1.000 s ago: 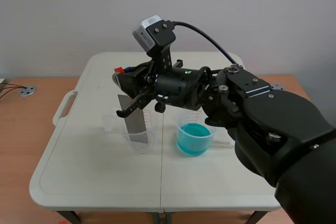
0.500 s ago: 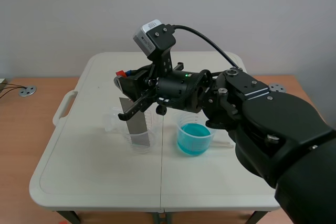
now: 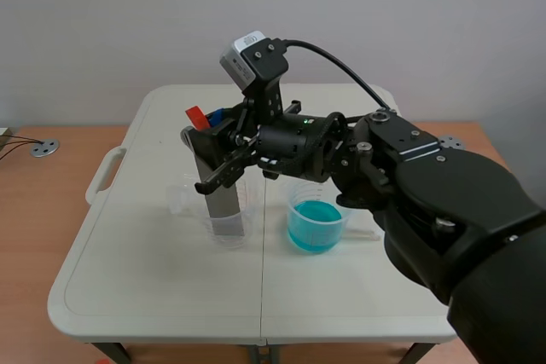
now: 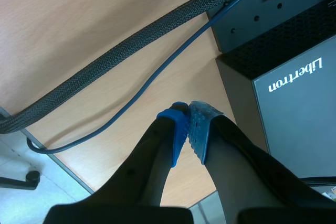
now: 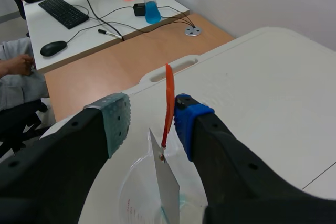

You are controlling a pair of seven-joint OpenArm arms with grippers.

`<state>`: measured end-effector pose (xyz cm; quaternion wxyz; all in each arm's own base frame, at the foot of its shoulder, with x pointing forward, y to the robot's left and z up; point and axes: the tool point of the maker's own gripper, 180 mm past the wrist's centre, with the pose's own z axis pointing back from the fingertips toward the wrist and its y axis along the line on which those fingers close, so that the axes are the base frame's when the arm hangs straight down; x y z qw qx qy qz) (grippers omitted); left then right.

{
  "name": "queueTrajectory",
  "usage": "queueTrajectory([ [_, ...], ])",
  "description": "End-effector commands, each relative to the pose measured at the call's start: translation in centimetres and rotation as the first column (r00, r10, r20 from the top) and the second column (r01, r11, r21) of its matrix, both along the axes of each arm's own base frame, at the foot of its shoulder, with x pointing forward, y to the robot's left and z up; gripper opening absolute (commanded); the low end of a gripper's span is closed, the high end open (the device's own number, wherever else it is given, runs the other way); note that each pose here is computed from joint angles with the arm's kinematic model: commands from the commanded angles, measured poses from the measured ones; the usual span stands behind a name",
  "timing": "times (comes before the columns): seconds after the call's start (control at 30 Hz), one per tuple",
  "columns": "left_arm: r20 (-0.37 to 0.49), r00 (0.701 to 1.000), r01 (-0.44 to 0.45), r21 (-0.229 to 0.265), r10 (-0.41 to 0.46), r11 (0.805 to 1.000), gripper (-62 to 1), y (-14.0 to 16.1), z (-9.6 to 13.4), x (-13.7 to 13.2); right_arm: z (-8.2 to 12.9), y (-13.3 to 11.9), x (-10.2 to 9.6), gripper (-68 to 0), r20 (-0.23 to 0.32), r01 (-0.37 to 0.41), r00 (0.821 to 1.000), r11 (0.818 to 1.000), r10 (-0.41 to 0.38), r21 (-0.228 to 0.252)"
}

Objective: Hold the metal plate by the orange handle, dip it into the blue solution, take it out and point at it, then put the plate back in the beaker on the left.
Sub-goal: 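Return to the home posture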

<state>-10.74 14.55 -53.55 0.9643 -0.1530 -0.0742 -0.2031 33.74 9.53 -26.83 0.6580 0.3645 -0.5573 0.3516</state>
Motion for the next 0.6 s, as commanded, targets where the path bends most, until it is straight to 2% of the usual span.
queueTrajectory([
  [0.0,-0.008,1.000,-0.004,-0.014,0.004,1.000,-57.9,-0.5,0.3,-0.6,1.5,-0.3,0.8,-43.5,0.034,0.014,0.999,0.999,-0.015,0.029],
  [0.07,-0.008,1.000,-0.003,-0.014,0.003,1.000,-57.2,-0.5,0.3,-0.6,1.5,-0.5,1.0,-40.9,0.034,0.021,0.999,0.999,-0.022,0.029],
  [0.1,-0.008,1.000,-0.003,-0.014,0.003,1.000,-54.7,-0.5,0.3,-0.6,1.5,-0.6,1.1,-39.4,0.035,0.025,0.999,0.999,-0.026,0.030],
  [0.17,-0.008,1.000,-0.003,-0.014,0.003,1.000,-45.6,-0.5,0.3,-0.6,1.6,-0.9,1.3,-36.7,0.035,0.033,0.999,0.999,-0.034,0.031],
  [0.23,-0.008,1.000,-0.003,-0.014,0.003,1.000,-30.5,-0.5,0.3,-0.6,1.6,-1.0,1.4,-34.9,0.035,0.040,0.999,0.999,-0.041,0.033],
  [0.33,-0.008,1.000,-0.004,-0.015,0.004,1.000,-1.0,-0.5,0.3,-0.7,1.7,-1.3,1.6,-31.7,0.036,0.049,0.998,0.998,-0.050,0.036],
  [0.37,-0.006,1.000,-0.005,-0.013,0.005,1.000,1.4,-0.5,0.2,-0.6,1.7,-1.4,1.7,-30.0,0.036,0.052,0.998,0.998,-0.053,0.036],
  [0.57,-0.002,1.000,-0.006,-0.006,0.006,1.000,1.4,-0.4,0.2,-0.5,1.9,-1.7,2.3,-14.0,0.044,0.087,0.995,0.995,-0.089,0.042],
])
